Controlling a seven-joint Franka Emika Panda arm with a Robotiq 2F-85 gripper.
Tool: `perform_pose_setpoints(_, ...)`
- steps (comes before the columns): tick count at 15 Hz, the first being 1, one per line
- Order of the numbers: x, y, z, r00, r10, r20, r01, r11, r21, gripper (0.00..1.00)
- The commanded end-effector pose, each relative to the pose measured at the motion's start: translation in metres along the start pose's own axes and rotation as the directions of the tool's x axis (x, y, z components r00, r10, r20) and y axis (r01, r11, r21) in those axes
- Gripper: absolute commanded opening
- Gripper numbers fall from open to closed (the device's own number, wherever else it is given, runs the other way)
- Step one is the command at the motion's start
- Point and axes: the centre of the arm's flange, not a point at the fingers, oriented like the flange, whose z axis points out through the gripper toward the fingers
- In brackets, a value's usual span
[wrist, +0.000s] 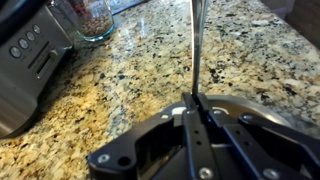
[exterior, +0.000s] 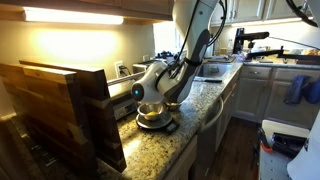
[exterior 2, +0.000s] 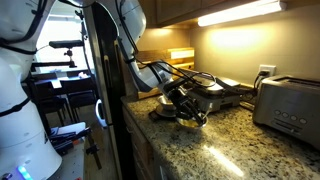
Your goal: Use the spoon to scoop some powder from the bowl on the right into the bowl on the left
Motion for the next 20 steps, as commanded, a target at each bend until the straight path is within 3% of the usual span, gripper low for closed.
perform_pose_setpoints(1,-0.013,-0.001,-0.003,0.995,0.069,-0.073,-0.065,0.996,0.057,0.04)
perform_pose_setpoints(14,-0.028,0.009,-0.001,0.961,0.188,-0.202,-0.142,0.965,0.223,0.04)
perform_pose_setpoints(20,-0.047,0.023,-0.008,0.940,0.238,-0.246,-0.174,0.952,0.253,0.04)
